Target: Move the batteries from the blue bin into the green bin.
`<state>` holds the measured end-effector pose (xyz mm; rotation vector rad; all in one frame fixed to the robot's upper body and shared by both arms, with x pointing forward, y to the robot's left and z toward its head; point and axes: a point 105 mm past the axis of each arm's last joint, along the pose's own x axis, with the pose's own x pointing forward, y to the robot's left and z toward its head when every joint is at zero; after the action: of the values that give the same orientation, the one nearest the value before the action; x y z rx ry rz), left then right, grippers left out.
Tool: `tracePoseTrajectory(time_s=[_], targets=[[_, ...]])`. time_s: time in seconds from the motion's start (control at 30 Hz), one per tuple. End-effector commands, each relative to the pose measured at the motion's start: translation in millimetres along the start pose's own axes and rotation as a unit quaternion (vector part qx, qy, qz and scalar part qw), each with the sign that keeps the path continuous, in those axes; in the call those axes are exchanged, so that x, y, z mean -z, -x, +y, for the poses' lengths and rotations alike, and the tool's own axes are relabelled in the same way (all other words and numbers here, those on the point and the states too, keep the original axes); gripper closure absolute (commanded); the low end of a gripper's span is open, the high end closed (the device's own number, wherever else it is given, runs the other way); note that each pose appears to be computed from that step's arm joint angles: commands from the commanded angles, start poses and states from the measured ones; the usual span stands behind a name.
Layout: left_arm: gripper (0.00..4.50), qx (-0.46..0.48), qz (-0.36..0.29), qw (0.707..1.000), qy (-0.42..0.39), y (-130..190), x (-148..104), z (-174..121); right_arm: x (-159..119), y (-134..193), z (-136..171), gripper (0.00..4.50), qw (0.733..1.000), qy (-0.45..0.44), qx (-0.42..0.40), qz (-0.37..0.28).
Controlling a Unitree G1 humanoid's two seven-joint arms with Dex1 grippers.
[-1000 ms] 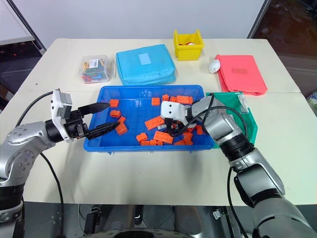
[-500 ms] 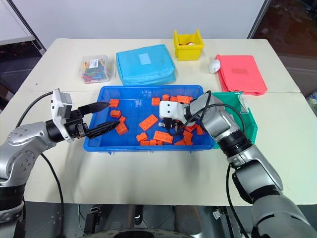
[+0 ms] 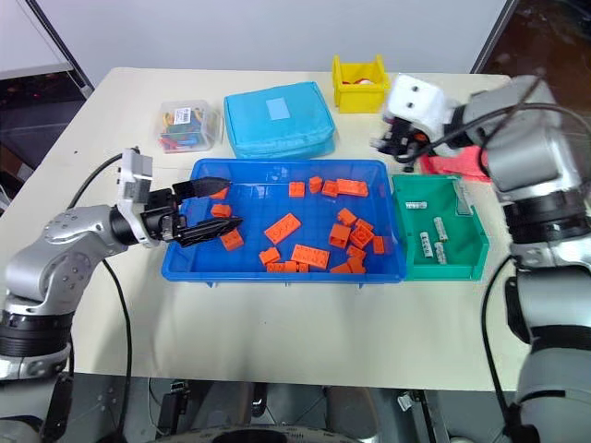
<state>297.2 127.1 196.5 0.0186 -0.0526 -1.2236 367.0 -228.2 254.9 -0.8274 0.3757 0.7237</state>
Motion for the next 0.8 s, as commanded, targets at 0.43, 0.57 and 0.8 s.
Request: tracePoseTrajectory(time_s=[0.43,0.57,0.8], targets=[[0.0,0.013,0.021,0.999,-0.029,1.2,-0.8,9.9,72.5,24.6,49.6,4.0,0.994,-0.088,-0.006,0.068],[0.0,0.021,0.031,0.999,-0.037,1.8,-1.3,6.3,81.0,22.0,43.8,2.17,0.993,-0.096,0.007,0.07],[0.0,-0.007,0.012,0.999,-0.038,8.4,-12.4,11.1,57.9,19.9,12.3,0.07,0.994,-0.091,0.061,0.02]])
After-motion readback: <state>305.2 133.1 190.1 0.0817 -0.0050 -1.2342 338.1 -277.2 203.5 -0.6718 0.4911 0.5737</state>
